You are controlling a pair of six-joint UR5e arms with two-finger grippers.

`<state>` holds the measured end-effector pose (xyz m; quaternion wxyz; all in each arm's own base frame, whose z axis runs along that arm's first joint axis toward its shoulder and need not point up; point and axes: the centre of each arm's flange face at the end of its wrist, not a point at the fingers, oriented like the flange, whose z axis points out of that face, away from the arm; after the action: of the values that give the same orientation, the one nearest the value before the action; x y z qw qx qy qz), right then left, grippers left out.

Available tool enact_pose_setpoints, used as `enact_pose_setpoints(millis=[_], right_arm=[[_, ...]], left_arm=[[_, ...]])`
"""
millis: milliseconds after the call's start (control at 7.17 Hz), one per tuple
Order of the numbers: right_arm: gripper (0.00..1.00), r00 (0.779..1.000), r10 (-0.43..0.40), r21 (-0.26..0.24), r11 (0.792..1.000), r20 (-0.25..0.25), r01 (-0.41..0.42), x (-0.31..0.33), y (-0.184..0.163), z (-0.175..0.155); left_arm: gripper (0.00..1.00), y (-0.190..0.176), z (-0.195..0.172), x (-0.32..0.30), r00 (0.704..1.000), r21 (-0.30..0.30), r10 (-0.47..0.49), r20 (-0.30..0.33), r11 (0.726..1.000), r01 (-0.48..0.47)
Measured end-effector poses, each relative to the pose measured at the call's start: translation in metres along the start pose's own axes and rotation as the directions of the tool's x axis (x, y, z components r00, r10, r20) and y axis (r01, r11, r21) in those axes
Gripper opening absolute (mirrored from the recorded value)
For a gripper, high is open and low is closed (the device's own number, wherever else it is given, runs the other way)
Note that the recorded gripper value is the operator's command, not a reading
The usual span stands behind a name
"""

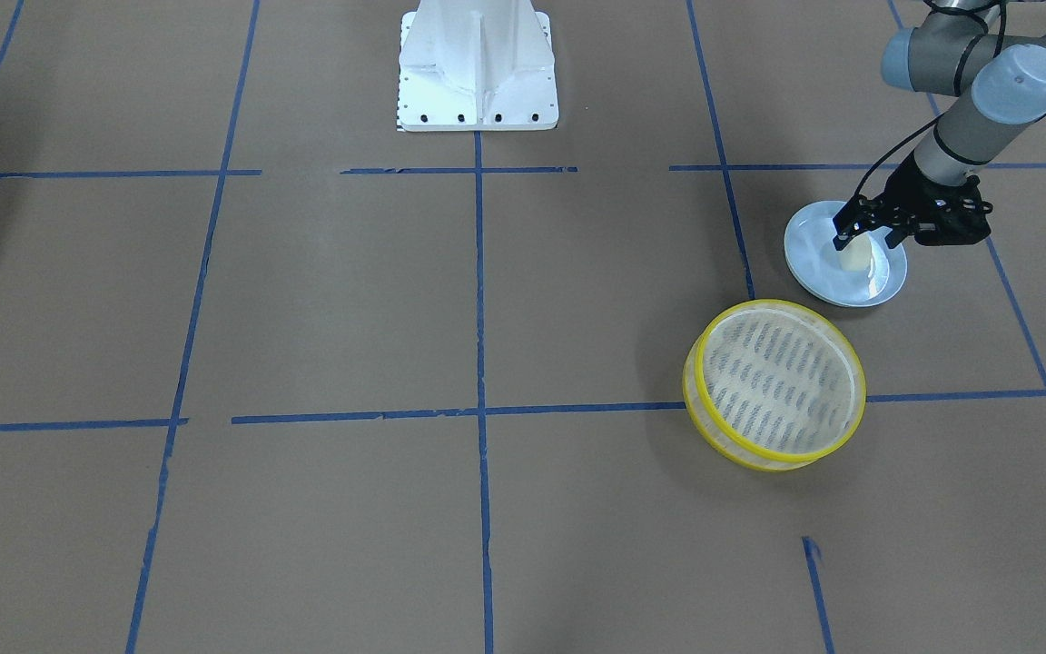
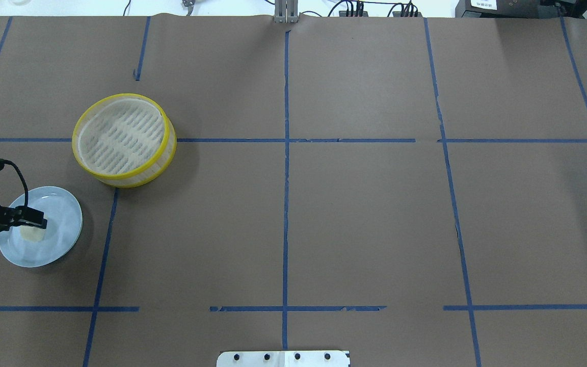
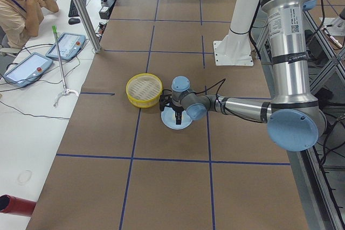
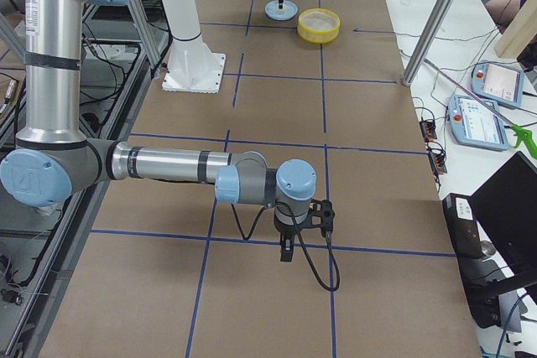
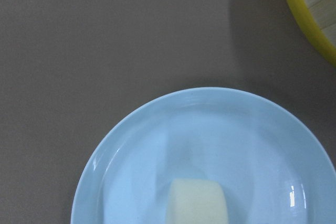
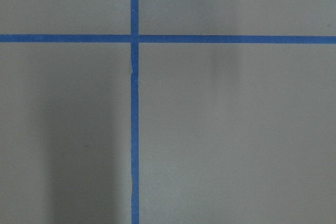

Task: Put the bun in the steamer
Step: 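Close the left gripper on the white bun and lift it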

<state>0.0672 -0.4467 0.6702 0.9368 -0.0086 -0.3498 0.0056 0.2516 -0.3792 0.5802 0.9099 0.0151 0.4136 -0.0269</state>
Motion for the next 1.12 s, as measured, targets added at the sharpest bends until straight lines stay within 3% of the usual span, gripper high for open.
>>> enact_pose_setpoints(millis=[837, 1116], right_arm=[[1.00, 1.000, 0.000, 0.000, 1.000, 0.000, 0.000, 0.000, 0.000, 0.000], [1.00, 1.000, 0.000, 0.000, 1.000, 0.000, 0.000, 0.000, 0.000, 0.000]], left_arm=[[0.70, -0.002, 0.009, 0.008, 1.000, -0.011, 0.010, -0.001, 1.000, -0.010], [0.49, -0.002, 0.011, 0.007, 1.000, -0.012, 0.012, 0.001, 1.000, -0.012]])
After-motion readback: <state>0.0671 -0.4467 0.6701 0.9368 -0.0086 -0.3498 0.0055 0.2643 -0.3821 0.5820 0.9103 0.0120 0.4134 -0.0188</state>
